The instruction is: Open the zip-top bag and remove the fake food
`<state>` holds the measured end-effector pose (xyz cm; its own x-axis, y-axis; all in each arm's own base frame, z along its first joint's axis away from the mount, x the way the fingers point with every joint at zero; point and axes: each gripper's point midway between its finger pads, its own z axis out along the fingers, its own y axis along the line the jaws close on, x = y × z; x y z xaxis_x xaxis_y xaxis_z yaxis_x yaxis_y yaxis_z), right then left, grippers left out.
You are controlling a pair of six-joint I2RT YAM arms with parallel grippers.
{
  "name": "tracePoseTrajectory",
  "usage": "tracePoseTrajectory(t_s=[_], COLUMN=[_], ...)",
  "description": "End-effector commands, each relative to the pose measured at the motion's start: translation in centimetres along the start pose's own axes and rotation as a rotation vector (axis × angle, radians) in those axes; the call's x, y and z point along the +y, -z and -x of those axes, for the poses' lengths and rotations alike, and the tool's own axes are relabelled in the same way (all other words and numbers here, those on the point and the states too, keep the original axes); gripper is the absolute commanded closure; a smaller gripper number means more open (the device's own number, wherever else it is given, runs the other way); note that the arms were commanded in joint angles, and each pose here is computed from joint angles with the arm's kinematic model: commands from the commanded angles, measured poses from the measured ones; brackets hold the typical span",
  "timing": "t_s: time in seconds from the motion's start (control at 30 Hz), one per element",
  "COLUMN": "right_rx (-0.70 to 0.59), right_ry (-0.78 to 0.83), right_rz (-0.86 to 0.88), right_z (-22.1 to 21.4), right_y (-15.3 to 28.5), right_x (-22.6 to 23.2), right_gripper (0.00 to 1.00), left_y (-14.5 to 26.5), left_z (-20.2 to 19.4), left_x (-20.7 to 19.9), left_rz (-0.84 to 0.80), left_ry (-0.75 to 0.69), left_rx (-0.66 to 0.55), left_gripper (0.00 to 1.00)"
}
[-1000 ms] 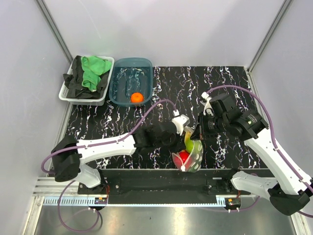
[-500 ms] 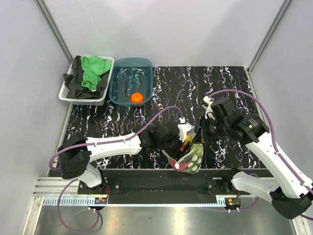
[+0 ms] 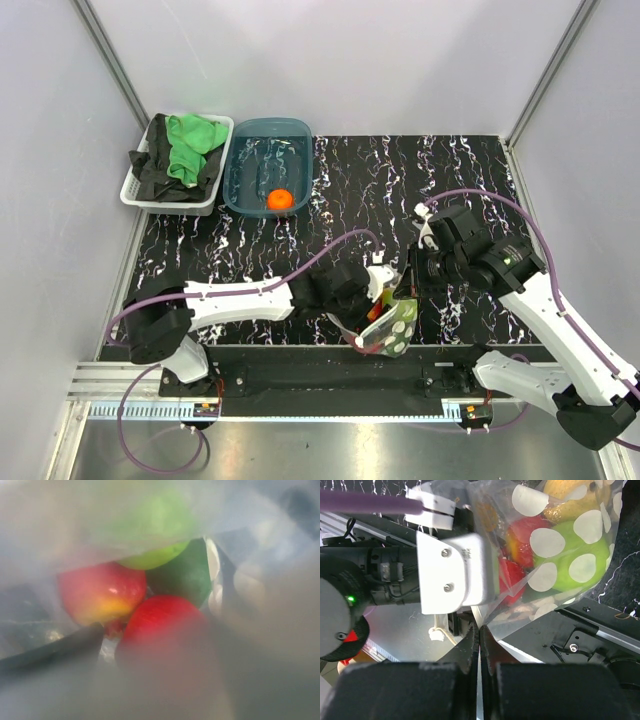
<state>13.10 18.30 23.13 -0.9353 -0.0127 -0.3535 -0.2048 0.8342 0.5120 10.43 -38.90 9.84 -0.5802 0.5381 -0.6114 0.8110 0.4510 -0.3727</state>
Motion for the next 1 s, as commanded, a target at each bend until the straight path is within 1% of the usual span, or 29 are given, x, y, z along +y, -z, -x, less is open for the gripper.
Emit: tracePoseTrajectory(t_s=[0.0,0.1,0.17,0.2,0.23,0.27,0.33,0.37,0.4,0.43,0.47,0.53,0.73,0.97], right_rx=[-0.039,-0.031,-0.028,-0.029,-0.027,-0.030,-0.028,-0.030,-0.027,-0.027,-0.031,-0.039,-0.040,-0.069], right_ry=[0.012,0.007,0.008,0.007,0.006,0.007,0.006,0.005,0.007,0.009,0.013,0.020,0.032,0.042], right_rz=[0.028,0.027,0.026,0.027,0.027,0.026,0.026,0.026,0.025,0.022,0.024,0.020,0.011,-0.003], right_z=[0.6,0.4,0.3,0.3,0.2,0.2,0.2,0.2,0.2,0.2,0.3,0.5,0.5,0.9], right_y=[0.1,0.0,-0.1,-0.1,-0.1,0.0,-0.1,-0.1,-0.1,-0.2,-0.1,-0.1,-0.3,0.0], right_x=[0.6,0.5,0.4,0.4,0.4,0.4,0.3,0.3,0.3,0.3,0.3,0.3,0.0,-0.2], right_gripper=[1.00,1.00,1.00,1.00,1.00,1.00,1.00,1.00,1.00,1.00,1.00,1.00,1.00,1.00], left_y=[-1.0,-1.2,-1.4,-1.4,-1.1,-0.9,-0.1,0.1,0.5,1.0,1.6,2.5,5.3,8.4], left_z=[-1.6,-2.1,-2.4,-2.3,-2.0,-1.7,-0.5,-0.1,0.6,1.3,1.9,3.4,7.6,11.0], left_x=[0.8,1.2,1.4,1.4,1.1,0.9,0.3,0.1,-0.2,-0.4,-0.6,-1.2,-2.6,-4.3], left_rz=[0.047,0.072,0.076,0.075,0.068,0.064,0.054,0.050,0.047,0.046,0.046,0.043,0.045,0.019], left_ry=[-0.075,-0.081,-0.084,-0.083,-0.084,-0.083,-0.087,-0.089,-0.092,-0.093,-0.096,-0.102,-0.122,-0.144], left_rx=[0.048,0.055,0.067,0.064,0.052,0.043,0.005,-0.008,-0.028,-0.045,-0.064,-0.105,-0.220,-0.324], left_gripper=[0.11,0.12,0.21,0.27,0.35,0.46,0.57,0.67,0.73,0.76,0.88,1.00,1.00,1.00])
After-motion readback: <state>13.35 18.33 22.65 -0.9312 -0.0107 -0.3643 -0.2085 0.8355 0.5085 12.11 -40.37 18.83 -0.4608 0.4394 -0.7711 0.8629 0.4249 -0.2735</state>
